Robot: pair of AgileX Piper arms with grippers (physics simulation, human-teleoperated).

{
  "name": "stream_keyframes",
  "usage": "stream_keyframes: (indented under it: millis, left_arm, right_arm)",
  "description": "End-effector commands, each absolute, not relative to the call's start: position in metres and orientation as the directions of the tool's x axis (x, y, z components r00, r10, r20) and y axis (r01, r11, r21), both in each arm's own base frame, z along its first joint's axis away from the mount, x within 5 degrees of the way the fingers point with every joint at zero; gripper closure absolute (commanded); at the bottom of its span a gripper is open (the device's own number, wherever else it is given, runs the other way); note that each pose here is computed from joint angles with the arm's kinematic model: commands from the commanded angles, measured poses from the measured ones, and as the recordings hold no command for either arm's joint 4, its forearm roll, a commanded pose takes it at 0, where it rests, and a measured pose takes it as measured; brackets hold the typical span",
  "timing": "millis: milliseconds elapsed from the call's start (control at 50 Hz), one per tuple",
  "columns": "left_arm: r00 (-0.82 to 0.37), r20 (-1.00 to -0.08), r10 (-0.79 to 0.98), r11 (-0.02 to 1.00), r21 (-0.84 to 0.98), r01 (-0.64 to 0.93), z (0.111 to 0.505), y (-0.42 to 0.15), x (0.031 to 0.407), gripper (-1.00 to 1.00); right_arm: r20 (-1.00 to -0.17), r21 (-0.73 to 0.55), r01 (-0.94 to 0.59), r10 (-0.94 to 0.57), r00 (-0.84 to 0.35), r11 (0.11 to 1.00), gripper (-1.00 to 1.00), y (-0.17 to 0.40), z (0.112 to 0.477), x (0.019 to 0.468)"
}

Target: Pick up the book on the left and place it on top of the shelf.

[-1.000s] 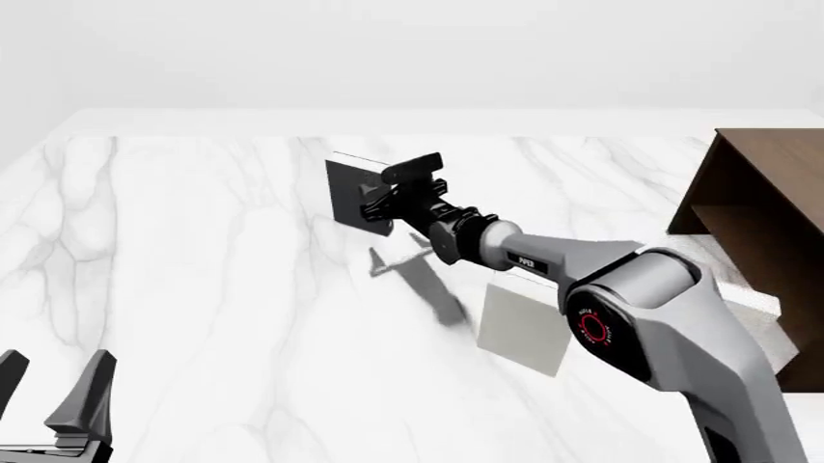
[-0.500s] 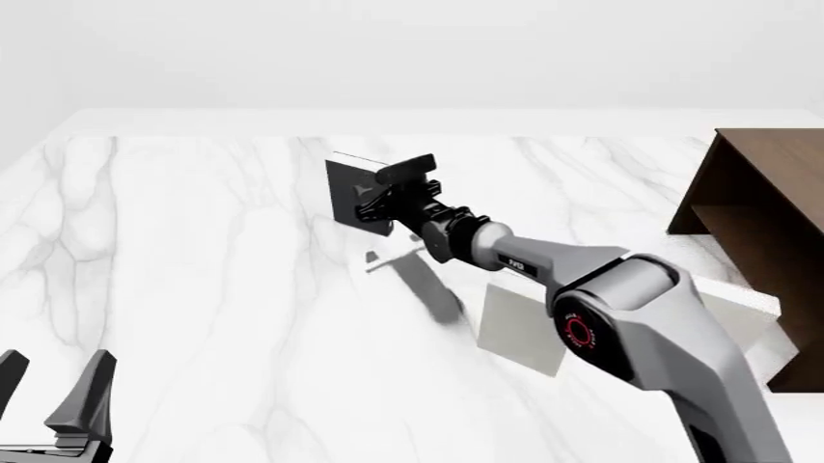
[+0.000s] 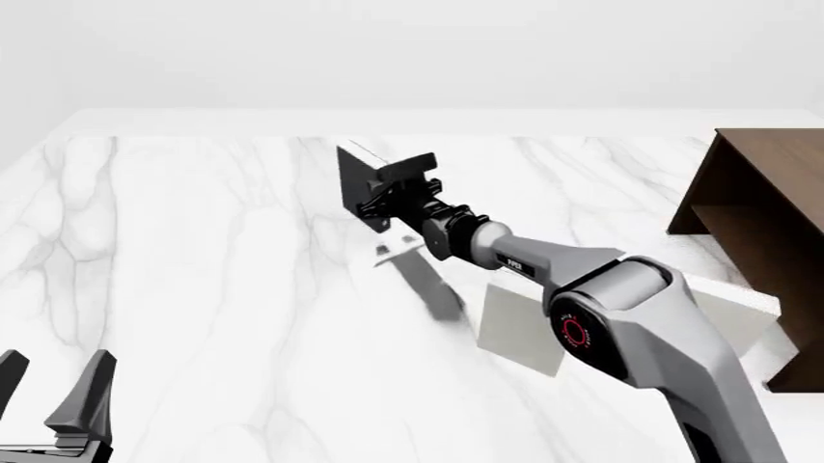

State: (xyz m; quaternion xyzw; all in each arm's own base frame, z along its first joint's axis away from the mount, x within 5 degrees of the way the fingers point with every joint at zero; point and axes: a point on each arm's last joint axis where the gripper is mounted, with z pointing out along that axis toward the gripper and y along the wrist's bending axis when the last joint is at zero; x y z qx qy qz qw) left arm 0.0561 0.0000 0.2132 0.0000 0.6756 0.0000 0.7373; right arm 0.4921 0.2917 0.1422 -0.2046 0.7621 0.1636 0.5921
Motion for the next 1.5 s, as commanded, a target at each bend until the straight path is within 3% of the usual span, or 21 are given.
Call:
stream_keyframes:
  millis: [20, 200, 560, 1140, 1500]
  left_arm:
    - [0.087, -0.996, 0.000, 1.000, 0.000, 0.000, 0.213, 0.000, 0.056, -1.00]
    - [0.087, -0.996, 0.000, 1.000, 0.000, 0.000, 0.213, 0.000, 0.056, -1.00]
    - [0.087, -0.996, 0.000, 1.000, 0.000, 0.000, 0.213, 0.000, 0.056, -1.00]
    - [0.087, -0.996, 0.000, 1.000, 0.000, 0.000, 0.213, 0.000, 0.056, -1.00]
    - [0.087, -0.996, 0.000, 1.000, 0.000, 0.000, 0.213, 0.000, 0.056, -1.00]
  right_arm:
    - [-0.971, -0.003, -0.498, -0.123, -0.207, 0.867, 1.00, 0.284, 0.142, 0.495]
    - [-0.981, 0.006, -0.479, -0.088, -0.173, 0.878, 1.00, 0.268, 0.161, 0.490]
    - [-0.996, -0.012, -0.476, -0.053, -0.073, 0.879, 1.00, 0.237, 0.236, 0.439]
    - [-0.997, -0.065, -0.478, -0.078, -0.008, 0.876, 1.00, 0.202, 0.290, 0.373]
    - [-0.986, -0.161, -0.456, -0.161, 0.037, 0.875, 1.00, 0.171, 0.325, 0.334]
